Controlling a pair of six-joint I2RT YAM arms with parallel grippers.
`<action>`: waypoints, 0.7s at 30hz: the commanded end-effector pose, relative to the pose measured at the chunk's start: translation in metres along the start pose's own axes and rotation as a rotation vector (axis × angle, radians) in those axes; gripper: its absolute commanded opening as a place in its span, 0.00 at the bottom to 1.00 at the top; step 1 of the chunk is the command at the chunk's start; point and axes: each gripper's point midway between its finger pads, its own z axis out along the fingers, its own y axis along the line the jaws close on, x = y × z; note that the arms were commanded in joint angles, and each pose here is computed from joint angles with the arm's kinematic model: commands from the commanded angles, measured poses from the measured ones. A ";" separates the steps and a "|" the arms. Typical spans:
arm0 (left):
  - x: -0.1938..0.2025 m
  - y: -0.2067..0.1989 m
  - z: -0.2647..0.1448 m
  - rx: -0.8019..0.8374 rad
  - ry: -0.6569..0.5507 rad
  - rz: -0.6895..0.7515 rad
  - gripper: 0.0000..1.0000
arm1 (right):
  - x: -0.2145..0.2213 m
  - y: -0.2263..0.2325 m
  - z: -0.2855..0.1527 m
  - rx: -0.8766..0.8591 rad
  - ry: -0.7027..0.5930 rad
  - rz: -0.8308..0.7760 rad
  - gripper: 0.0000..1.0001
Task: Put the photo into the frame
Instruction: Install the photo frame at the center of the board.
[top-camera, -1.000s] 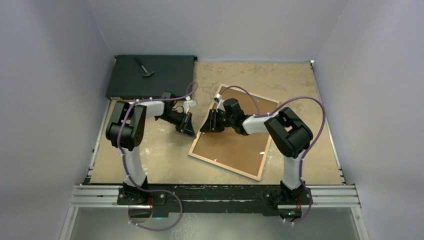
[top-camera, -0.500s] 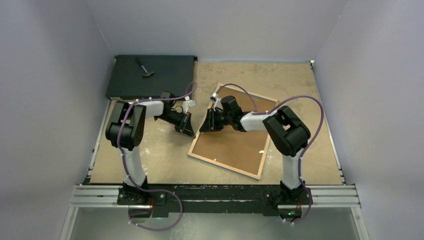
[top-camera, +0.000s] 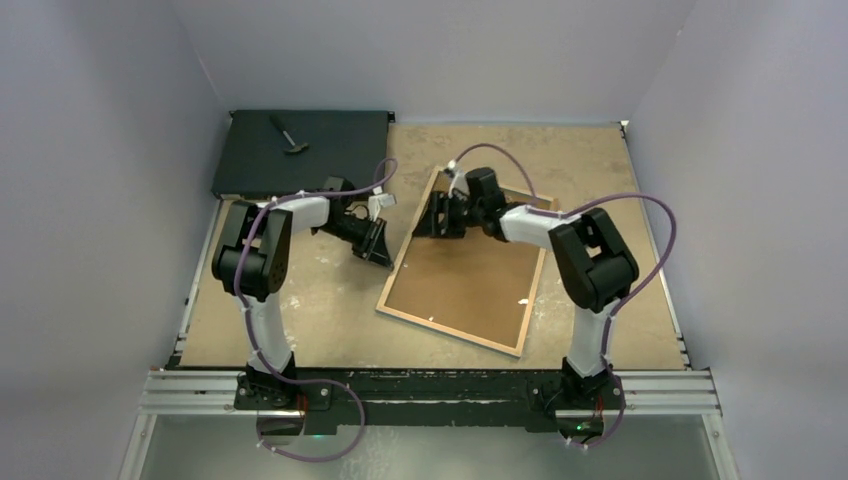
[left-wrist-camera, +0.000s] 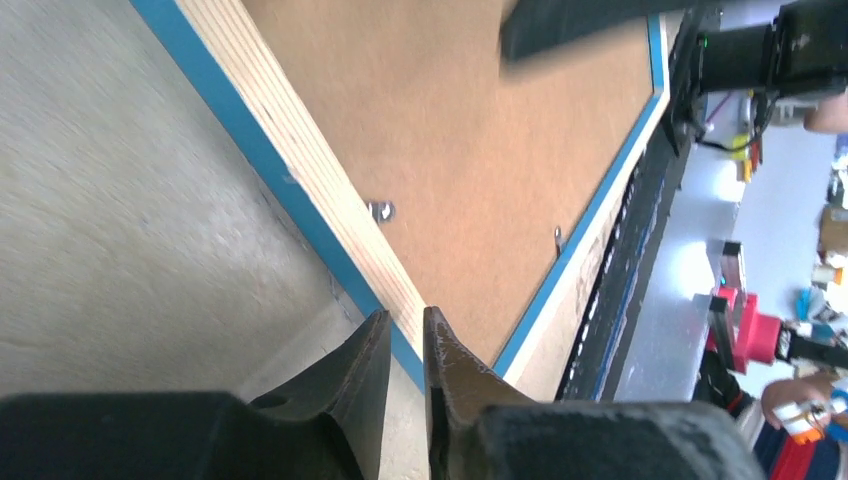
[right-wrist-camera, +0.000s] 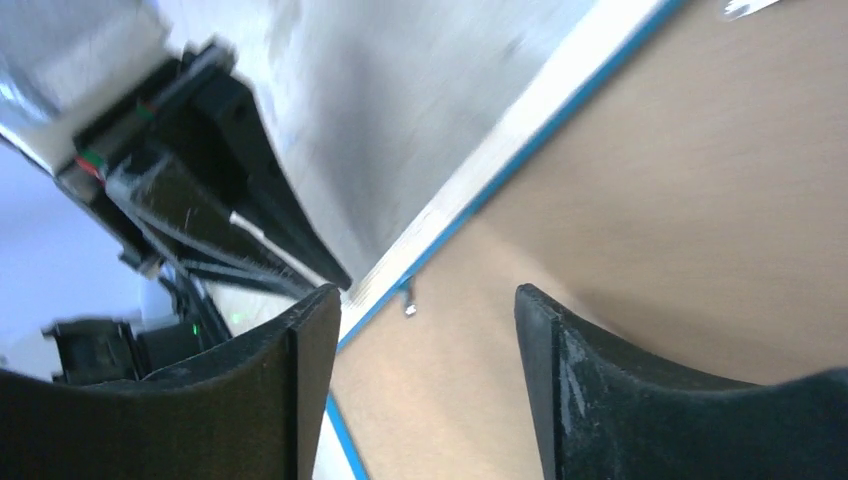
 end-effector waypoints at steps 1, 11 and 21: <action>-0.063 -0.007 -0.018 -0.075 -0.138 0.125 0.18 | -0.075 -0.006 -0.043 0.020 -0.190 -0.011 0.70; -0.163 0.031 -0.008 -0.110 -0.307 0.070 0.25 | -0.102 -0.040 -0.031 0.057 -0.257 0.115 0.70; -0.168 0.048 0.022 -0.093 -0.297 0.039 0.22 | -0.111 -0.057 -0.010 0.058 -0.266 0.151 0.67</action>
